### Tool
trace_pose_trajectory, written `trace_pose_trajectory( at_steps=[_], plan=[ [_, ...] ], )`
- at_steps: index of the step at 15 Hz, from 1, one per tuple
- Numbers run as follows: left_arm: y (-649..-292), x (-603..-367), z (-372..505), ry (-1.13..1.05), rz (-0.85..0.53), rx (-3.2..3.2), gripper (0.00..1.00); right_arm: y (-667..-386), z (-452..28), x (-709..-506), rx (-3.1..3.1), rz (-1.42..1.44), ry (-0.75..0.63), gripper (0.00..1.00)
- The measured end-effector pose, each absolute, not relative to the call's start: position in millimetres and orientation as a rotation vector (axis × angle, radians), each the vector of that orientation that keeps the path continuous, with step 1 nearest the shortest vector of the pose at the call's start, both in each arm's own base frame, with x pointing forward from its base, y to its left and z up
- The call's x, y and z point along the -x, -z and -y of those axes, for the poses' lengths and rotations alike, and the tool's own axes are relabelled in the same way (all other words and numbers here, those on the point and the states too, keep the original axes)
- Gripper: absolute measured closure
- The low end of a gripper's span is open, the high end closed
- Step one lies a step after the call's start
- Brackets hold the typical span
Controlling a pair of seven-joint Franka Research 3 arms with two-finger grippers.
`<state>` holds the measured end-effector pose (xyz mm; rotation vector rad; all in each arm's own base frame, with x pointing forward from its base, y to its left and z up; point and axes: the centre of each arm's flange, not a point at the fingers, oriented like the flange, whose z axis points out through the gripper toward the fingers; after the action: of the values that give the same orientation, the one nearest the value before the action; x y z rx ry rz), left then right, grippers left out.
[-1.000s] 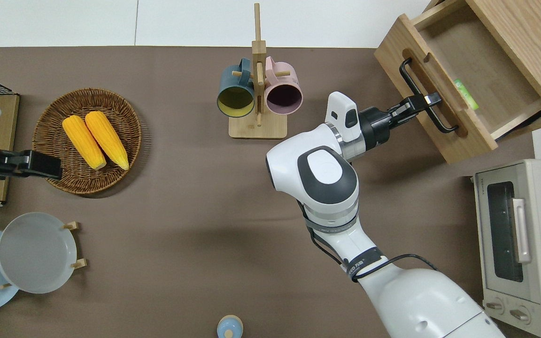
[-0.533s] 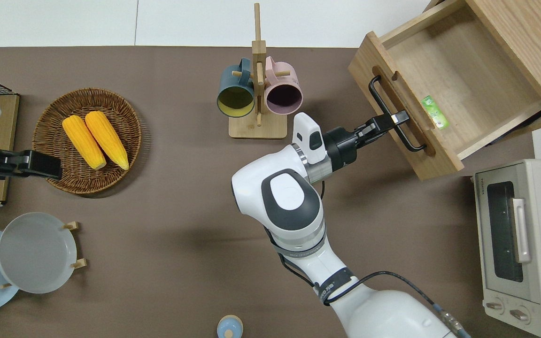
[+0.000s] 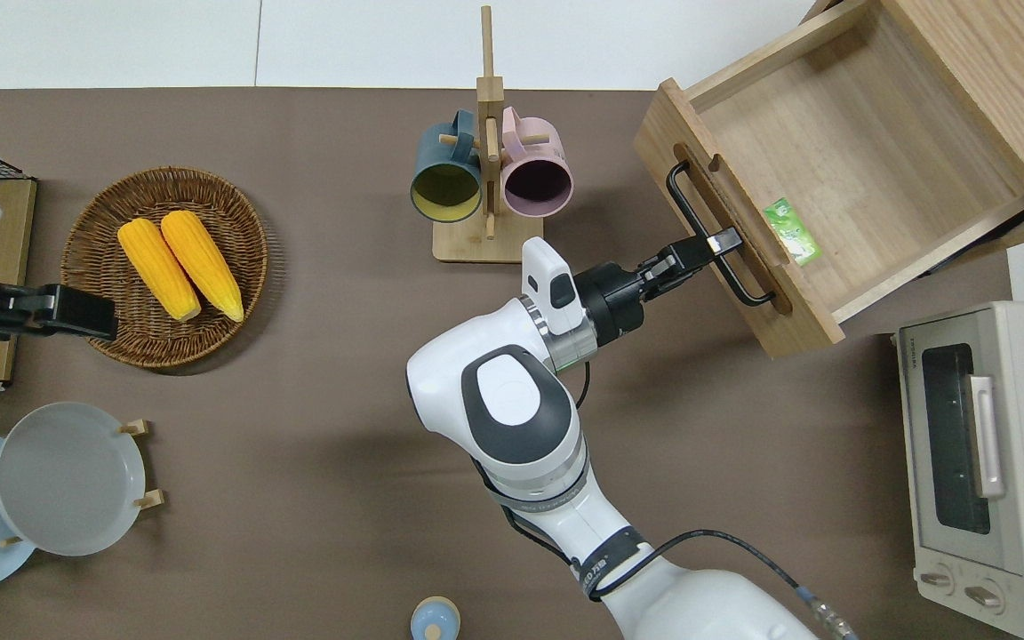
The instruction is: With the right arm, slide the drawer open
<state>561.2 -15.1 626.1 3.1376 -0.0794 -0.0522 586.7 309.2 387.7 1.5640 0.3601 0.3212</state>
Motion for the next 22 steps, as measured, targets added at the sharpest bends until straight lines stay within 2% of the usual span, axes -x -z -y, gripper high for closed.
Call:
trace_pose_trajectory(
  at_steps=[8, 11, 14, 15, 19, 20, 22],
  plan=[
    [-626.1, -561.2, 15.1, 0.052, 0.079, -3.138, 0.00, -388.3, -309.8, -587.1, -1.566, -0.358, -0.323, 0.83],
    [-626.1, -561.2, 15.1, 0.052, 0.079, -3.138, 0.00, -388.5, -318.7, -587.0, -1.573, -0.381, -0.336, 0.79],
    [-626.1, -561.2, 15.1, 0.052, 0.079, -3.138, 0.00, -384.4, -328.4, -585.9, -1.576, -0.400, -0.349, 0.56],
    [-626.1, -561.2, 15.1, 0.052, 0.079, -3.138, 0.00, -382.2, -329.0, -586.3, -1.575, -0.402, -0.347, 0.43],
    [-626.1, -561.2, 15.1, 0.052, 0.079, -3.138, 0.00, -382.0, -329.0, -587.4, -1.575, -0.402, -0.348, 0.06],
    [-626.1, -561.2, 15.1, 0.052, 0.079, -3.138, 0.00, -383.2, -329.3, -587.8, -1.576, -0.400, -0.350, 0.01],
    [-626.1, -561.2, 15.1, 0.052, 0.079, -3.138, 0.00, -388.6, -330.8, -589.6, -1.582, -0.392, -0.360, 0.01]
  ],
)
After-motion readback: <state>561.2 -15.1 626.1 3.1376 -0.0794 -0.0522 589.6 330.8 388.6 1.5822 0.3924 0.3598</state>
